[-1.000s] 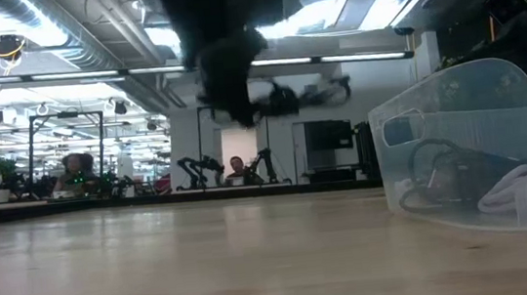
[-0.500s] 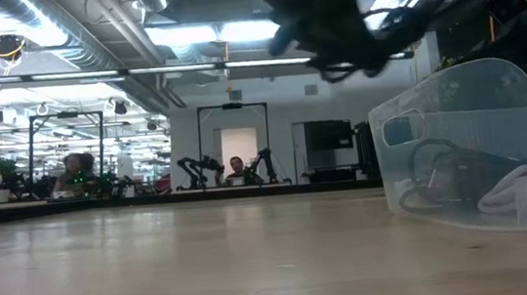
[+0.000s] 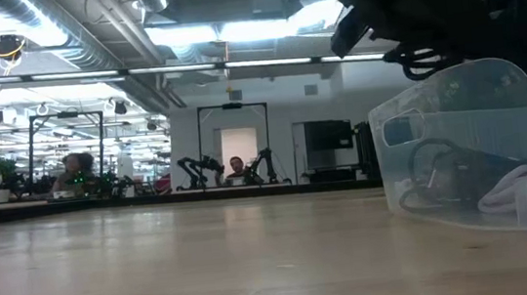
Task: Pick and place USB-C Cables
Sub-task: Put the black charger cable into the transparent bin, then return to Home Position
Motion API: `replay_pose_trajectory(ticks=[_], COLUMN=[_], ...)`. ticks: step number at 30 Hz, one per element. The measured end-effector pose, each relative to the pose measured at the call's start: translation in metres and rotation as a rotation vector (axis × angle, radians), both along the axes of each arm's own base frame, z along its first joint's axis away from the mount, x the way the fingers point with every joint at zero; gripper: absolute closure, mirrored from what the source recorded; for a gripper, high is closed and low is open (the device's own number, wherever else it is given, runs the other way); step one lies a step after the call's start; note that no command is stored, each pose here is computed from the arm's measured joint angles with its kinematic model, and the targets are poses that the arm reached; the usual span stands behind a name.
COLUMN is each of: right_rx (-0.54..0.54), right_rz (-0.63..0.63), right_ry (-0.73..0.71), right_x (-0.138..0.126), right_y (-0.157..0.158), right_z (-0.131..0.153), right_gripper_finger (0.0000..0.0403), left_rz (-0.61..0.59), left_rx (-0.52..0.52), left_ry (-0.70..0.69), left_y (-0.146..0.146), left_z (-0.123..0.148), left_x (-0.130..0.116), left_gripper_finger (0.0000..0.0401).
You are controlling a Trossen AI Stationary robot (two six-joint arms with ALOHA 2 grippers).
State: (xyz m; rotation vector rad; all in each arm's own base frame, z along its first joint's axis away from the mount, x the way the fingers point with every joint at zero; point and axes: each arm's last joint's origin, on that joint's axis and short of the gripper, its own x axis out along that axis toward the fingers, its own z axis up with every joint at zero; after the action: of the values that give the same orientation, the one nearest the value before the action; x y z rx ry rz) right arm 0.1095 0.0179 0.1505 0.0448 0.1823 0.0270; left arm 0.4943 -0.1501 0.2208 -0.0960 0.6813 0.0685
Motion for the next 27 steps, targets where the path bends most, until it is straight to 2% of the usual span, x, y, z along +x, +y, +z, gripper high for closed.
replay_pose_trajectory(ticks=[5, 9, 16, 27], right_rx=[-0.009, -0.009, -0.010, -0.010], right_rz=[0.002, 0.002, 0.002, 0.002], right_ry=[-0.001, -0.001, 0.000, 0.001], right_x=[0.000, 0.000, 0.000, 0.000], right_y=[0.000, 0.000, 0.000, 0.000], right_z=[0.000, 0.000, 0.000, 0.000], right_gripper_finger=[0.0313, 0.0313, 0.0313, 0.0313], left_rz=[0.014, 0.014, 0.025, 0.024], left_rx=[-0.094, -0.186, -0.190, -0.181], left_ry=[0.008, 0.036, 0.043, 0.015], left_y=[-0.005, -0.005, -0.004, 0.000], left_z=[0.002, 0.000, -0.007, -0.003], left_x=[-0.001, -0.001, 0.002, 0.004], left_gripper_finger=[0.0393, 0.0355, 0.0305, 0.0297])
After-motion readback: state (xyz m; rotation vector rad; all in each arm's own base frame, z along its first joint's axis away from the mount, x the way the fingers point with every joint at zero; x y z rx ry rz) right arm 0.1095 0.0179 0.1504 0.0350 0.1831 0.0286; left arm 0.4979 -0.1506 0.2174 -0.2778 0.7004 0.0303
